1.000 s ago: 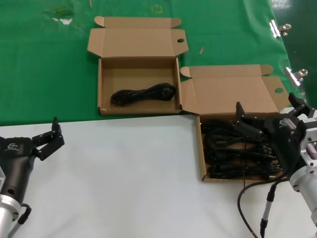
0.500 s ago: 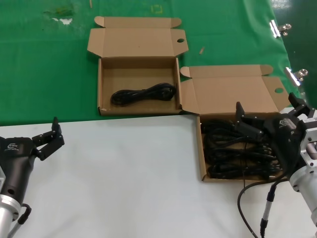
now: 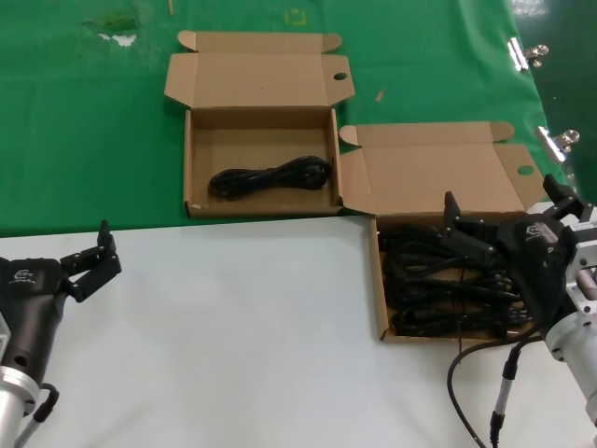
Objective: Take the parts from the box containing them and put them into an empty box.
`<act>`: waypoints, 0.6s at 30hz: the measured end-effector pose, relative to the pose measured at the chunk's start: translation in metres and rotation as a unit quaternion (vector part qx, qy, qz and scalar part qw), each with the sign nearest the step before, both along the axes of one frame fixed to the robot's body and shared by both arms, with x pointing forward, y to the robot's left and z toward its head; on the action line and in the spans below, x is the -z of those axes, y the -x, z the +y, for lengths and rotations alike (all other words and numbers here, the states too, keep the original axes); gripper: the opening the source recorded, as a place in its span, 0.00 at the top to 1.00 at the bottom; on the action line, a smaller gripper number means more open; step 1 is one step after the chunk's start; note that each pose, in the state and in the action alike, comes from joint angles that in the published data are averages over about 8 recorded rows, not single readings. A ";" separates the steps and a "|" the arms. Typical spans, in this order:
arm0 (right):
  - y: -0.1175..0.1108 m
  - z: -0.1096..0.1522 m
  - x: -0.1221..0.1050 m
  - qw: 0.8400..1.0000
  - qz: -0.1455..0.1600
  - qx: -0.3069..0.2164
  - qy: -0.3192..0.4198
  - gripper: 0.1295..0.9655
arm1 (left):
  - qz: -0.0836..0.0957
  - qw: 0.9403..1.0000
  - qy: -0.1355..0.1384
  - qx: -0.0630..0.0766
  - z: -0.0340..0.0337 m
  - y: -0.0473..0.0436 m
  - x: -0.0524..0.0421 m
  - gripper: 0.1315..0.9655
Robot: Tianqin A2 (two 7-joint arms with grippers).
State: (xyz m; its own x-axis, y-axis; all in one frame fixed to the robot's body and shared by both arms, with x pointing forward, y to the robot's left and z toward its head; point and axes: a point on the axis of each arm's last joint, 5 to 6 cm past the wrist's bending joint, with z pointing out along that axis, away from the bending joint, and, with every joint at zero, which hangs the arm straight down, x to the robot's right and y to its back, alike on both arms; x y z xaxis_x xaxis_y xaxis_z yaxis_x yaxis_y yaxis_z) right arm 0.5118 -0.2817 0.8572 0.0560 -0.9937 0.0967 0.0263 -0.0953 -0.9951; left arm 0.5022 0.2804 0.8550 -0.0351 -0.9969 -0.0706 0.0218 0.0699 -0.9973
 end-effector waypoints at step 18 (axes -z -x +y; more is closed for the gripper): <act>0.000 0.000 0.000 1.000 0.000 0.000 0.000 0.00 | 0.000 1.000 0.000 0.000 0.0000 0.0000 0.0000 0.00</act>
